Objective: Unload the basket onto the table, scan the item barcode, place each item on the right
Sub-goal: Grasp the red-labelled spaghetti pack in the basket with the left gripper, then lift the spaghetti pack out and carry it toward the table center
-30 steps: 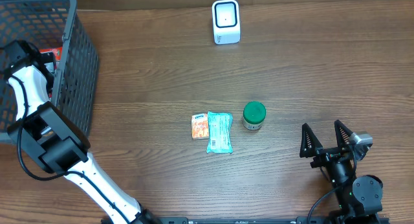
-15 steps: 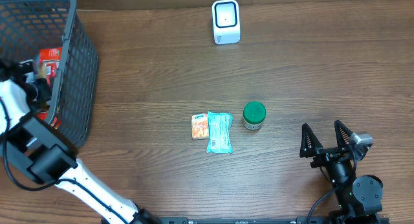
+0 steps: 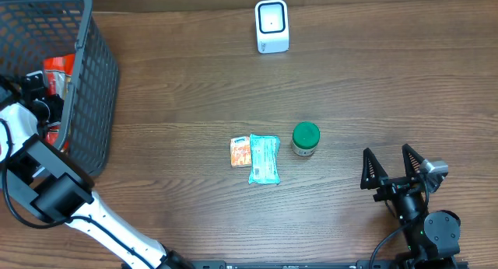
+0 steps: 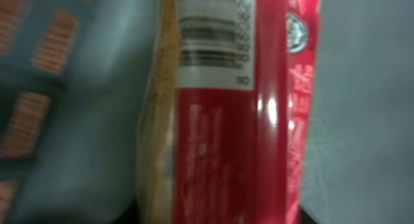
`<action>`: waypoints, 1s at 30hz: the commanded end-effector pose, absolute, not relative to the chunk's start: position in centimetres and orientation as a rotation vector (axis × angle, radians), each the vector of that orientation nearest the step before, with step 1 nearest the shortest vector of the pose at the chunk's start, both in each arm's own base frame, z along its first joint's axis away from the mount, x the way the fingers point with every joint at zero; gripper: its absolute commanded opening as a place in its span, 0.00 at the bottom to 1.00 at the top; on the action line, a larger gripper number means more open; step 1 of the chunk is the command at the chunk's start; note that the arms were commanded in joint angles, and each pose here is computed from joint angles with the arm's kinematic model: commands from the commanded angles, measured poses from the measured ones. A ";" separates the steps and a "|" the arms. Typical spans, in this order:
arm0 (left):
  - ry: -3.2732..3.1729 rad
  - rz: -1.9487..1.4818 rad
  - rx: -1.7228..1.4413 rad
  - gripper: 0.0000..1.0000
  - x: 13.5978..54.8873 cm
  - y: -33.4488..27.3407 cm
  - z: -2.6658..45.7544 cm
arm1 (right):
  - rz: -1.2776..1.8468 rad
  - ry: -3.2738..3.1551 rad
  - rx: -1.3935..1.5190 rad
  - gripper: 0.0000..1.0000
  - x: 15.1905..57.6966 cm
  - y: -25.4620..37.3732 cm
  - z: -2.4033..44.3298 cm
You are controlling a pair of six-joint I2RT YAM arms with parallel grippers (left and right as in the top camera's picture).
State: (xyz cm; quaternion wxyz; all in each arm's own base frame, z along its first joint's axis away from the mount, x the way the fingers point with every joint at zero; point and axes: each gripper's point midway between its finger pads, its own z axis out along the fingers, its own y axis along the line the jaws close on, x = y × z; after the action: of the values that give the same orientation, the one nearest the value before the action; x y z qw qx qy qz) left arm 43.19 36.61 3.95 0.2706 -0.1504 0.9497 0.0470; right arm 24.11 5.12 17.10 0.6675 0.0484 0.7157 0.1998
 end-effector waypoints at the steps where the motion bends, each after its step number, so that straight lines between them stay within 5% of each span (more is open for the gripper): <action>1: 2.625 0.062 -0.432 0.09 42.5 35.2 1.6 | 0.443 1.613 0.108 1.00 24.2 5.0 16.9; 13: 2.340 0.119 -0.607 0.04 44.2 35.0 21.4 | 0.443 1.613 0.108 1.00 24.2 5.0 16.9; 23: 1.898 0.205 -0.449 0.04 40.8 25.3 44.8 | 0.443 1.613 0.108 1.00 24.2 5.0 16.9; 30: 1.897 0.052 -0.420 0.04 37.3 16.0 48.2 | 0.443 1.613 0.108 1.00 24.2 5.0 16.9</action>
State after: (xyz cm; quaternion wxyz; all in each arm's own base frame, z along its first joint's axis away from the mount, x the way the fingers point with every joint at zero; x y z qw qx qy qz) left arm 38.59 20.00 46.28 0.5501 -0.1760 0.8135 0.0675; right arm 24.11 5.12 17.08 0.6672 0.0487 0.7159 0.1998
